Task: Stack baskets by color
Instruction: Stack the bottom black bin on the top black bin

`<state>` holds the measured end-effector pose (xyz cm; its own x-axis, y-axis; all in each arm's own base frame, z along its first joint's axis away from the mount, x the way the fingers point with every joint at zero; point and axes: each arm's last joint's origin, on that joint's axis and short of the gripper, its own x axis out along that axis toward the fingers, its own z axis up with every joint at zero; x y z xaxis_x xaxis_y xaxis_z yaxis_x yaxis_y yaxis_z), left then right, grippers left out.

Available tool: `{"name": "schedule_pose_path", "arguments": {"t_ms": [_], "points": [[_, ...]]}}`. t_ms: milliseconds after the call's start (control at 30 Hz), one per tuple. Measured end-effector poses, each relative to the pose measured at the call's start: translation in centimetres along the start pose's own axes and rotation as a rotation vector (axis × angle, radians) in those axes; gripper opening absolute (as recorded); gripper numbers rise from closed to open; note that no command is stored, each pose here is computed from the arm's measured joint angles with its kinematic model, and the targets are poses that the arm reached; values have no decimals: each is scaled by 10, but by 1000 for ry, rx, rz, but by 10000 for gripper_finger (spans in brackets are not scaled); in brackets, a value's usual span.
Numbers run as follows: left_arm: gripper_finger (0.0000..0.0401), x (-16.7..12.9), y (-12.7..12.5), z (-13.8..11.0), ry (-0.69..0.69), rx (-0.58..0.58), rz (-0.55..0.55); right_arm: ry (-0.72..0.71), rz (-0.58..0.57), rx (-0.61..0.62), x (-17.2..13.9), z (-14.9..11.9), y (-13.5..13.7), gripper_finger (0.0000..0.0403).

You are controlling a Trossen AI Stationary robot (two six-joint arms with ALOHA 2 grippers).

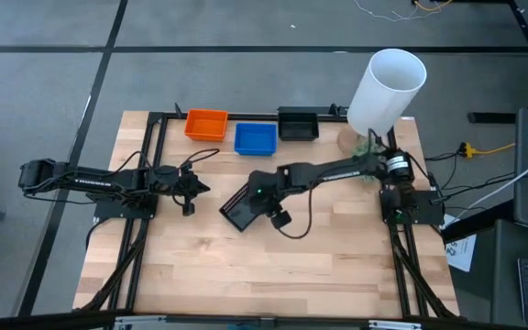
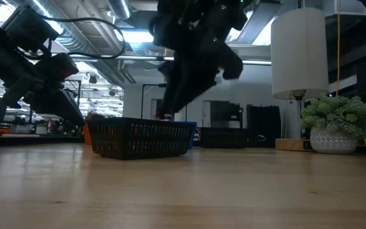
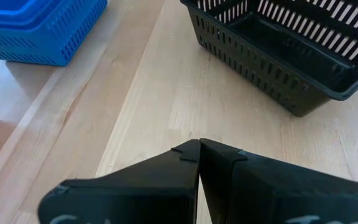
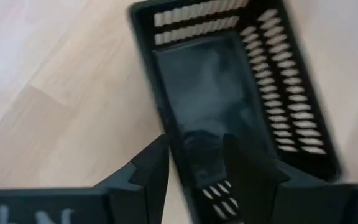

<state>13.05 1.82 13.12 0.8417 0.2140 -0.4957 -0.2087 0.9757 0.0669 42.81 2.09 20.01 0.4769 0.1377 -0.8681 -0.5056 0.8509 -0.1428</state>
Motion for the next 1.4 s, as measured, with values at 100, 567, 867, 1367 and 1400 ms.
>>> {"name": "schedule_pose_path", "arguments": {"t_ms": [100,567,867,1367,1400], "points": [[0,0,0,0,0,0,-1,-1,18,-17,8,4,8,151],[0,0,0,0,0,0,0,122,-34,-24,44,-6,11,142],[0,0,0,0,0,0,-1,235,-149,-5,20,-2,18,6],[0,0,0,0,1,2,-1,350,-500,365,-125,-54,-70,1],[0,0,0,0,1,2,-1,361,-498,397,-127,-65,-81,1]]}}
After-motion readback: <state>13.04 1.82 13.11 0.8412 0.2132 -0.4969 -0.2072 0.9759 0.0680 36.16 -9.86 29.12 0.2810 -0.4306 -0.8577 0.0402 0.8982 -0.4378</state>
